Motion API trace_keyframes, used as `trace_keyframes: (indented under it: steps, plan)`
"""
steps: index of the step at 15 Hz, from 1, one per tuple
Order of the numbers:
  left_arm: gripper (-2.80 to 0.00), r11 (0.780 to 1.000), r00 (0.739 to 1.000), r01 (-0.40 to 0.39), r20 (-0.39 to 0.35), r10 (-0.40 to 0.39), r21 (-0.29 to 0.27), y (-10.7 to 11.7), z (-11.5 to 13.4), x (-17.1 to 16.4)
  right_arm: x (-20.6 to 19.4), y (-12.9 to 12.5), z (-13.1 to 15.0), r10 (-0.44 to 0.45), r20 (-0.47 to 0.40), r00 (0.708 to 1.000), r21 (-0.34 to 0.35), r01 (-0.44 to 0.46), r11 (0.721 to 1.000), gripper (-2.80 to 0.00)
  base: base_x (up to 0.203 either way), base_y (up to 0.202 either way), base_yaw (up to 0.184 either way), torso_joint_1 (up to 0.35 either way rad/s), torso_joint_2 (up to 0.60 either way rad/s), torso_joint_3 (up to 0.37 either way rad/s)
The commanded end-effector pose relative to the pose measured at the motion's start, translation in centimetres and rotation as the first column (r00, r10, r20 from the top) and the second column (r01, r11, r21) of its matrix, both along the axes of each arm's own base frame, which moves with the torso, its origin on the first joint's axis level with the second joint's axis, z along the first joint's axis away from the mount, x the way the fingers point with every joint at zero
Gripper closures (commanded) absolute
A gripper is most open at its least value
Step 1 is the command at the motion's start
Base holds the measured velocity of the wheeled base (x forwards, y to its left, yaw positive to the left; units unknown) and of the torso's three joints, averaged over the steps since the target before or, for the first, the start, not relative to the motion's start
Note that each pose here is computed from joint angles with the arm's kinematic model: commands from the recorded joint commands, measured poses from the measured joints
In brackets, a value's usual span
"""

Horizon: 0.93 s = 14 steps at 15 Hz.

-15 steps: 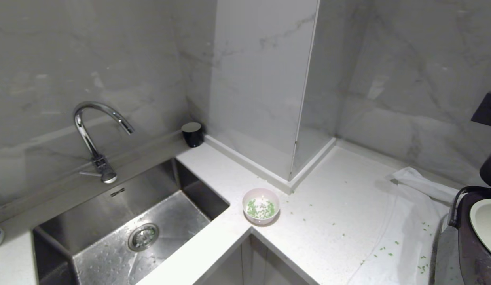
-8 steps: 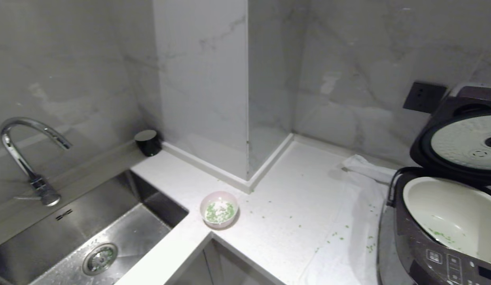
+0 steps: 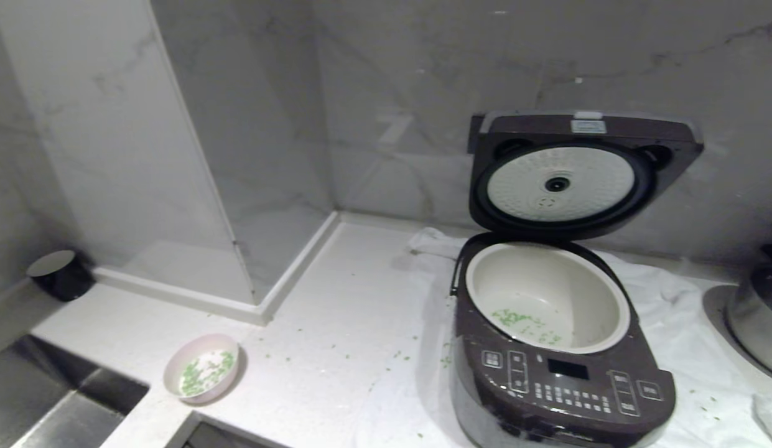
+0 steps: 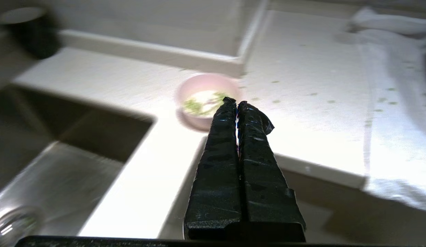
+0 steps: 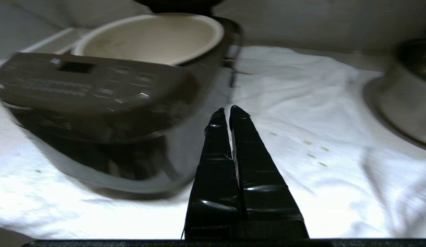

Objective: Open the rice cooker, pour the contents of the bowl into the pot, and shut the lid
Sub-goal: Pour the water from the bowl into the rice cooker

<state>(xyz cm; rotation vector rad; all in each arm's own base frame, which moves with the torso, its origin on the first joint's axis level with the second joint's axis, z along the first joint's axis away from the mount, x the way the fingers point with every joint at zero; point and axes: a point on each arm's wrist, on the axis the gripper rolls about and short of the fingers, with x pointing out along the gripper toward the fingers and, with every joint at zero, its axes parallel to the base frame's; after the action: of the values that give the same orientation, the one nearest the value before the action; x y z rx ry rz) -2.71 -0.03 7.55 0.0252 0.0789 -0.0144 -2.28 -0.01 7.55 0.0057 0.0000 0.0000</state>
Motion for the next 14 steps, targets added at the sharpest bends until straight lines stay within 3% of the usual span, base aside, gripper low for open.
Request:
trace_keyframes:
  steps: [1,8,14]
  plan:
    - [0.00,1.000,1.000,-0.006,-0.002,0.006,-0.006,0.01,0.01,0.01,0.00,0.00,0.00,0.000,0.000,1.000,0.000,0.000,1.000,0.00,-0.002,0.005,-0.183,0.007,0.01,0.007]
    - [0.00,1.000,1.000,-0.010,-0.004,0.009,-0.010,0.02,-0.03,0.02,0.00,0.00,0.00,0.000,0.000,1.000,0.000,0.000,1.000,0.00,0.000,0.006,-0.163,0.004,0.00,0.006]
    - [0.00,1.000,1.000,-0.021,-0.004,0.021,-0.021,0.04,-0.03,0.02,0.00,0.00,0.00,0.000,0.000,1.000,0.001,0.000,1.000,0.00,0.000,0.001,-0.010,0.001,0.00,0.001]
